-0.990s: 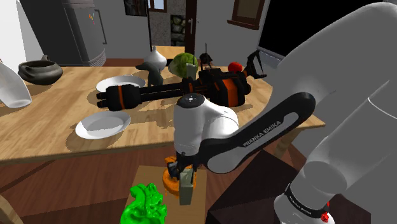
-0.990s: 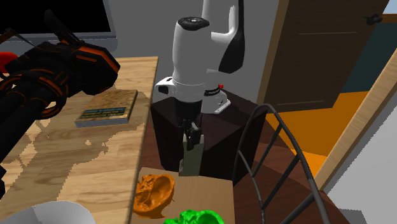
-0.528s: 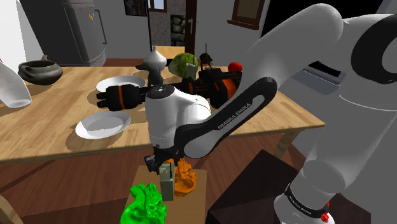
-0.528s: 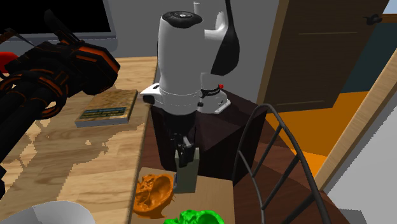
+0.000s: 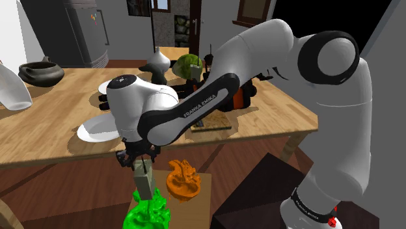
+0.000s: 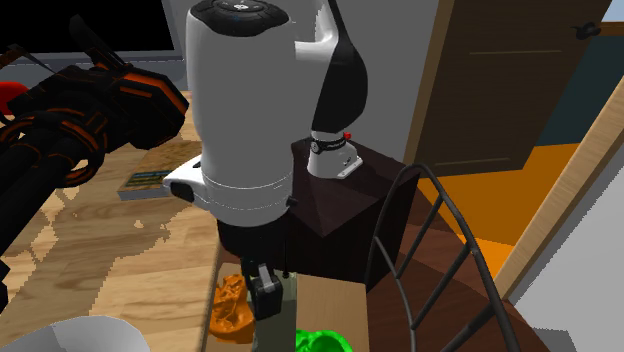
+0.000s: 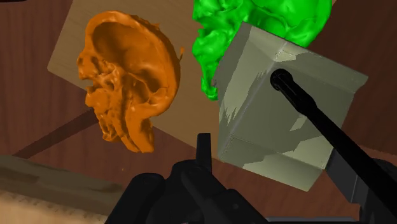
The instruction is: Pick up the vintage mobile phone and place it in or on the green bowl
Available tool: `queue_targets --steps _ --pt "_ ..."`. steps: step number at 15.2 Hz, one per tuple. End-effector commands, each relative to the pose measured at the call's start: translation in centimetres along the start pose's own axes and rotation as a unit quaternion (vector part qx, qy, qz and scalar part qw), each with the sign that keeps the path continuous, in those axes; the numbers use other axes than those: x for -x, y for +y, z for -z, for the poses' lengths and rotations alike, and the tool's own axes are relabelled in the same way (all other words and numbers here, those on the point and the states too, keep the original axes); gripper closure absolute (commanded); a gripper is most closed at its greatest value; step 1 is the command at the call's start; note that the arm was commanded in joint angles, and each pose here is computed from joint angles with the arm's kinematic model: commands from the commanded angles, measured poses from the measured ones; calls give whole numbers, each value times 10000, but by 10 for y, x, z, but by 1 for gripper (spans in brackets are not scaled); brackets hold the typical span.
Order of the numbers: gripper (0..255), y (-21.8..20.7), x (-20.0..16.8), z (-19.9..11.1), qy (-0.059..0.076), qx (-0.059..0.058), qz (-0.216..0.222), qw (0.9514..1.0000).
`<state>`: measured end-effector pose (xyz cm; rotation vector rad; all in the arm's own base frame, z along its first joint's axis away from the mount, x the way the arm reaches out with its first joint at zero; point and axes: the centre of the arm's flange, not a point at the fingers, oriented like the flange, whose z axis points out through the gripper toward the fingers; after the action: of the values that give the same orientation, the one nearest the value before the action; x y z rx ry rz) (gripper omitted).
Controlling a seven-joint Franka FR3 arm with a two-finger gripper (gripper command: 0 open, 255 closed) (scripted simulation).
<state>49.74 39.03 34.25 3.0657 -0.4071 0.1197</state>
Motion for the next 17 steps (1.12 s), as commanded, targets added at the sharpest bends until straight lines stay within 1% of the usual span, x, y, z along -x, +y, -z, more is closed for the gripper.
queue_targets --steps 1,17 --pt "255 -7 -4 -6 5 8 -4 10000" --pt "255 -10 3 -90 5 8 -4 10000"
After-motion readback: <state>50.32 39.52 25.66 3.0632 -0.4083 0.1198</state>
